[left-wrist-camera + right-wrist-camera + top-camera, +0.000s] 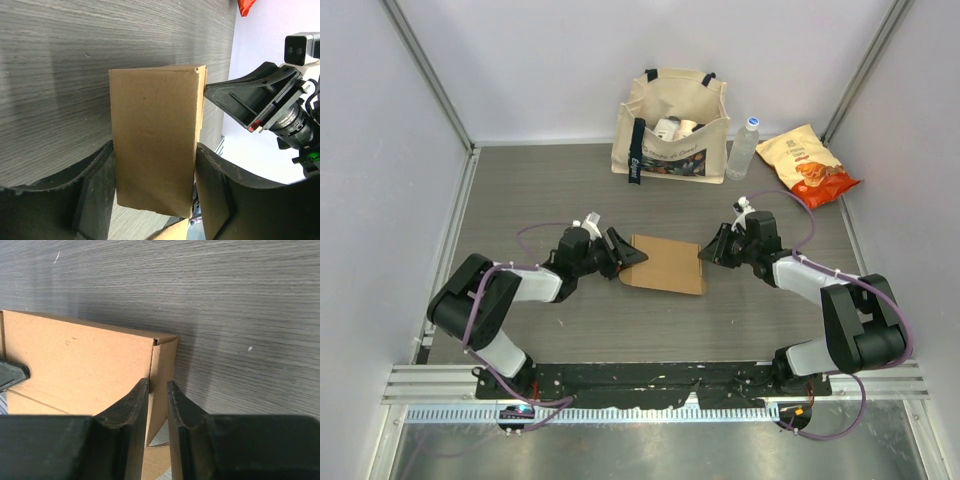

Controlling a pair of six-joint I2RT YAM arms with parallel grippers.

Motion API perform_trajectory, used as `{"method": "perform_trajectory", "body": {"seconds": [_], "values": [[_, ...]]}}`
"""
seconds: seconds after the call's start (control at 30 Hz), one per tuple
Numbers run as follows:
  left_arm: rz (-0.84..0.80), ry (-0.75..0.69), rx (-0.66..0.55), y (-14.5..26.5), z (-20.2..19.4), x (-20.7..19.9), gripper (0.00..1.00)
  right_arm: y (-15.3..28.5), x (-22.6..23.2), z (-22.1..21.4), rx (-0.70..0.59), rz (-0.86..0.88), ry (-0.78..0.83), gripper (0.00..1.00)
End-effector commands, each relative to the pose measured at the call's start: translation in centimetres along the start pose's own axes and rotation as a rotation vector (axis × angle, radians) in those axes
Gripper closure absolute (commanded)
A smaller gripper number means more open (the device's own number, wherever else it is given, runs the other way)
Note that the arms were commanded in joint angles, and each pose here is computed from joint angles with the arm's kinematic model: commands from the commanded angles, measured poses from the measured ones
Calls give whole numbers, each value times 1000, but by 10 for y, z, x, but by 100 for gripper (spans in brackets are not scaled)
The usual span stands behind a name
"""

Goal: Fold the paper box

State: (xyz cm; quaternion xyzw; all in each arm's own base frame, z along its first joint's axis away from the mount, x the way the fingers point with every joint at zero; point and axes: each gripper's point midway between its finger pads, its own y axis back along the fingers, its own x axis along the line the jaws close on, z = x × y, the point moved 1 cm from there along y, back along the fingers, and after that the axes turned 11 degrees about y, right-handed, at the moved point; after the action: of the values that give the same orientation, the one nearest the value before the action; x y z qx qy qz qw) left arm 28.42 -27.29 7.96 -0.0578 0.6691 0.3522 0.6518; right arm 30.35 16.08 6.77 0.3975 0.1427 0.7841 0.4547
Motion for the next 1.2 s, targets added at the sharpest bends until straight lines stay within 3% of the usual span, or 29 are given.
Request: {"method": "perform_trajectory", "body": {"seconds": [0.0, 0.17, 0.4, 0.7, 0.93, 1.17], "values": [[-62, -11, 8, 9, 1, -32, 44, 6, 5, 4, -13, -25, 62, 70], [-14, 73, 74, 22, -4, -32, 54, 21, 30, 17, -62, -52, 184, 46], [127, 158, 59, 56, 3, -34, 47, 51, 87, 30, -139, -125, 519, 21], [218, 387, 119, 85, -3, -19, 46, 61, 193, -8, -136, 91, 944, 17], [250, 468, 144, 96, -11, -17, 45, 40, 215, -47, -61, 70, 1218, 17], [260, 525, 169, 105, -21, -13, 44, 17, 197, -56, -60, -127, 1396, 17]]}}
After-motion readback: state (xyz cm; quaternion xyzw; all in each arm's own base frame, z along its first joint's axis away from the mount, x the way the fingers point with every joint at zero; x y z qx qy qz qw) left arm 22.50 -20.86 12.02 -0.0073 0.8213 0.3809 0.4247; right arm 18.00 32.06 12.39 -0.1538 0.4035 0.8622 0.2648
